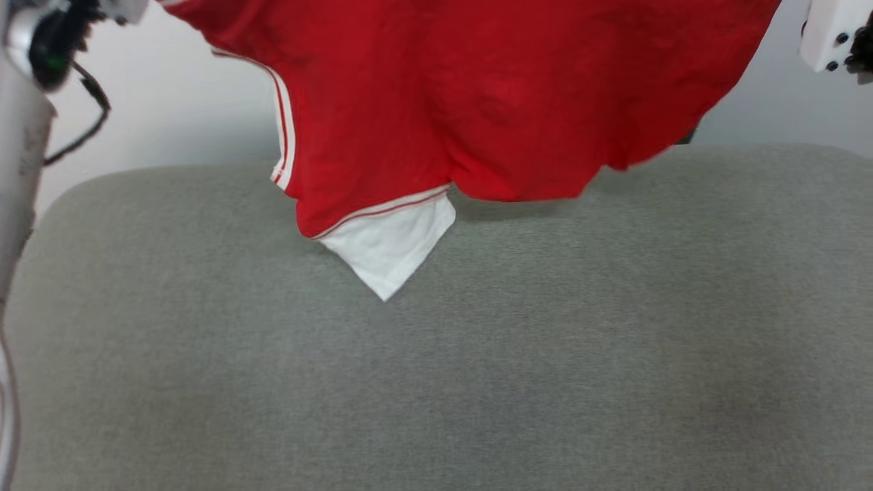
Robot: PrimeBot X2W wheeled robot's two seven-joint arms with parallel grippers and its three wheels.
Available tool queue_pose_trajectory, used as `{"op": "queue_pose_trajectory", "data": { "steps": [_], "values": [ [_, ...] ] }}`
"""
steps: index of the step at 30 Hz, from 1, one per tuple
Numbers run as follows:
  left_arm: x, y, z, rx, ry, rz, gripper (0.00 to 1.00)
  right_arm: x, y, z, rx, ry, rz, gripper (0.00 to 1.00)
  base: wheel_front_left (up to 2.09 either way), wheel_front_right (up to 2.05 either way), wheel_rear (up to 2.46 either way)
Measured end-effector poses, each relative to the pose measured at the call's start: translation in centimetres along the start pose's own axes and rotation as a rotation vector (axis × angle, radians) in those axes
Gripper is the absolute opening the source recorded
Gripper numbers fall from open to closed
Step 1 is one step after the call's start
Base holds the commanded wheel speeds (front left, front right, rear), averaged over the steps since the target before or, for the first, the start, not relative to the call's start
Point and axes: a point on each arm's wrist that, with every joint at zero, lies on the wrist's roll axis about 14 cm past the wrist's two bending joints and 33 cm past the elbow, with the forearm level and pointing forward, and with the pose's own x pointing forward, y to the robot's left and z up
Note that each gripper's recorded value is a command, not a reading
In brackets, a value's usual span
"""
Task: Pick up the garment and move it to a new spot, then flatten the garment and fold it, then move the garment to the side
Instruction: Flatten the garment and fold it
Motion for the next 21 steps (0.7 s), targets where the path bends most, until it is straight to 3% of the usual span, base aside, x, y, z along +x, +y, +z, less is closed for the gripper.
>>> {"op": "queue_pose_trajectory", "data": {
  "steps": [9, 15, 21],
  "values": [
    [2.6, 0.5, 0.6, -0.028, -0.003, 0.027, 0.0, 0.5, -1.7, 0.3, 0.036, -0.024, -0.029, 0.0, 0.0, 0.0, 0.0],
    [5.7, 1.0, -0.7, -0.037, -0.019, 0.06, 0.0, 4.0, -1.4, -0.5, 0.027, -0.047, -0.03, 0.0, 0.0, 0.0, 0.0],
    [9.8, 1.2, -0.6, -0.023, -0.111, 0.079, 0.0, 8.4, -1.4, -0.2, 0.013, -0.172, -0.048, 0.0, 0.0, 0.0, 0.0]
  ]
}}
